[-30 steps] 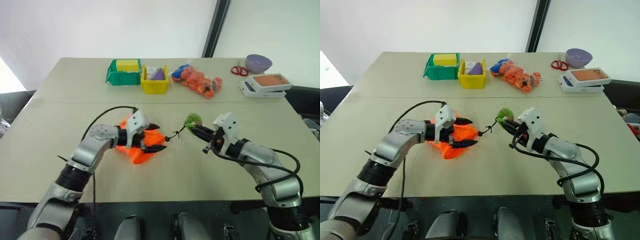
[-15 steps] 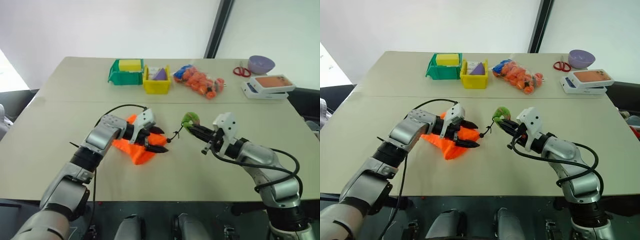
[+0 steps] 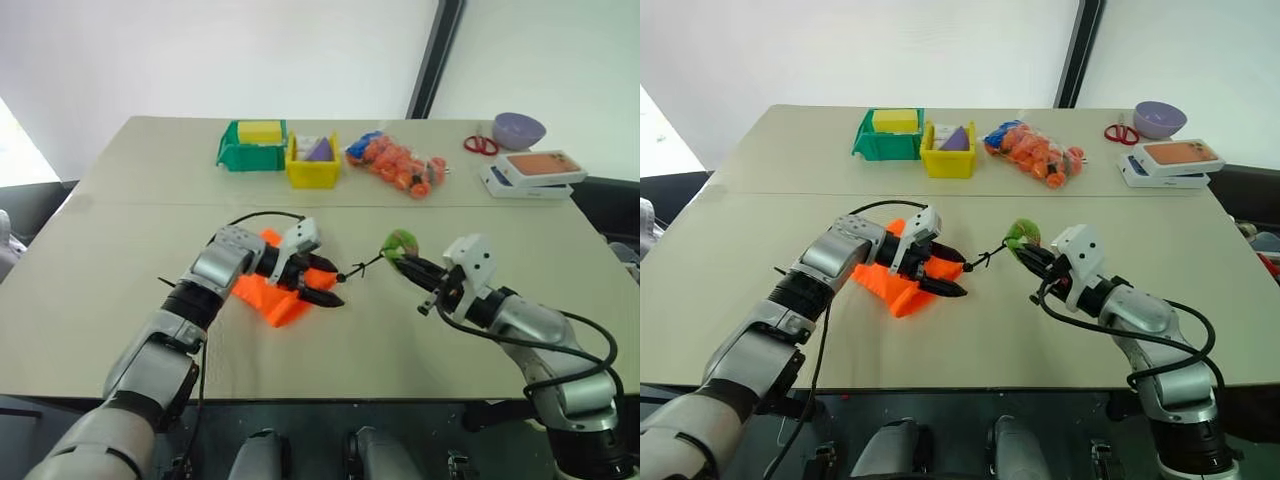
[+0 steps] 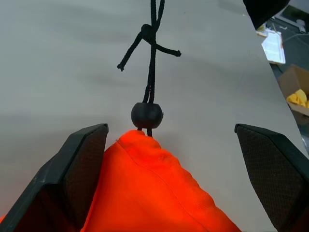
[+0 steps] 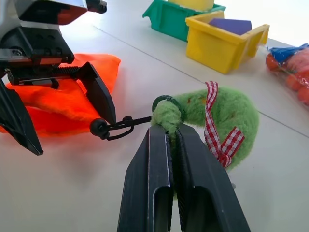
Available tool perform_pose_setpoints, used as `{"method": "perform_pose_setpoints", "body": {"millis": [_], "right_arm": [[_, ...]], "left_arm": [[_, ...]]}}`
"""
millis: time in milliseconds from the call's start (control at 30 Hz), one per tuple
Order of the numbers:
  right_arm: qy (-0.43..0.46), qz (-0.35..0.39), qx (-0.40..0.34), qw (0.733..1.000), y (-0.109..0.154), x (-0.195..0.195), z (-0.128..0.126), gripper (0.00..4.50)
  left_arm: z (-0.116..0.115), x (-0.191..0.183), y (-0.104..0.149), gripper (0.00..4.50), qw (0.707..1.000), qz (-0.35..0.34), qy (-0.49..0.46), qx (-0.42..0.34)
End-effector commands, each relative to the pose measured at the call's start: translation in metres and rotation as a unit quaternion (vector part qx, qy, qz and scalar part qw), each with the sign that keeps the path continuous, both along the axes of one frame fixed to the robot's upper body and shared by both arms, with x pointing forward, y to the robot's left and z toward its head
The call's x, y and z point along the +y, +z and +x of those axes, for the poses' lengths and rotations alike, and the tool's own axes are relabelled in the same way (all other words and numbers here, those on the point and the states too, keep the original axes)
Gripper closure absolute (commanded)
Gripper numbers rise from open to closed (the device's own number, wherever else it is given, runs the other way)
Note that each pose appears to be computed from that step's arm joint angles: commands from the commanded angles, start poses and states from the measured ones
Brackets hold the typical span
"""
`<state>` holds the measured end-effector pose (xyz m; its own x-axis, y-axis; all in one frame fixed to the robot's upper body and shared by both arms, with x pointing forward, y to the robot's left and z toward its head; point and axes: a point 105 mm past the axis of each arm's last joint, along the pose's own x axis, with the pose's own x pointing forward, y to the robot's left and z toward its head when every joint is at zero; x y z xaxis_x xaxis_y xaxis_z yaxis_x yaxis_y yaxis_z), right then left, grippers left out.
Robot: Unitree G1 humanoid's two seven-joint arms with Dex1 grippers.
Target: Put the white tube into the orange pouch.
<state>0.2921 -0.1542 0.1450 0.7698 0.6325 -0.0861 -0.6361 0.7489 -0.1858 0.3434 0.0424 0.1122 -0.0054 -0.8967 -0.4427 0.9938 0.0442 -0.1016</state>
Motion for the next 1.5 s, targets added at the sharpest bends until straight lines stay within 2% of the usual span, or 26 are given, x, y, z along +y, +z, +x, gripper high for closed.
{"method": "perform_pose_setpoints", "body": {"millis": [33, 167, 233, 467, 600, 733, 800, 1000, 1133, 1500], "right_arm": [[-0.011, -0.01, -0.032, 0.999, 0.013, -0.005, -0.003, 4.5], [-0.025, 0.006, -0.031, 0.999, 0.014, -0.008, -0.001, 4.5], [-0.032, 0.045, -0.029, 0.998, 0.02, -0.008, 0.0, 4.5], [-0.023, 0.161, 0.017, 0.987, 0.021, -0.005, -0.007, 4.5], [-0.012, 0.195, 0.038, 0.98, 0.018, -0.002, -0.011, 4.5], [0.003, 0.231, 0.053, 0.971, 0.017, 0.0, -0.014, 4.5], [0.009, 0.247, 0.057, 0.967, 0.018, 0.001, -0.014, 4.5], [0.024, 0.301, 0.063, 0.951, 0.026, 0.006, -0.013, 4.5], [0.024, 0.315, 0.067, 0.947, 0.027, 0.003, -0.012, 4.5], [0.039, 0.318, 0.084, 0.944, 0.029, 0.003, -0.017, 4.5]], "left_arm": [[0.003, -0.005, 0.013, 0.02, 0.999, -0.003, -0.016, -0.032], [0.011, -0.008, 0.019, 0.02, 0.995, -0.013, -0.007, -0.094], [0.014, -0.007, 0.022, 0.02, 0.991, -0.024, 0.003, -0.133], [-0.006, 0.004, 0.019, 0.02, 0.972, -0.038, 0.007, -0.23], [-0.004, 0.007, 0.016, 0.02, 0.955, -0.032, 0.047, -0.291], [-0.005, 0.0, 0.025, 0.02, 0.899, -0.026, 0.072, -0.431], [-0.008, -0.004, 0.028, 0.02, 0.879, -0.031, 0.08, -0.468], [-0.014, -0.003, 0.027, 0.02, 0.844, -0.037, 0.113, -0.523], [-0.024, -0.016, 0.027, 0.02, 0.831, -0.039, 0.113, -0.543], [-0.028, -0.033, 0.018, 0.02, 0.813, -0.035, 0.171, -0.556]]}}
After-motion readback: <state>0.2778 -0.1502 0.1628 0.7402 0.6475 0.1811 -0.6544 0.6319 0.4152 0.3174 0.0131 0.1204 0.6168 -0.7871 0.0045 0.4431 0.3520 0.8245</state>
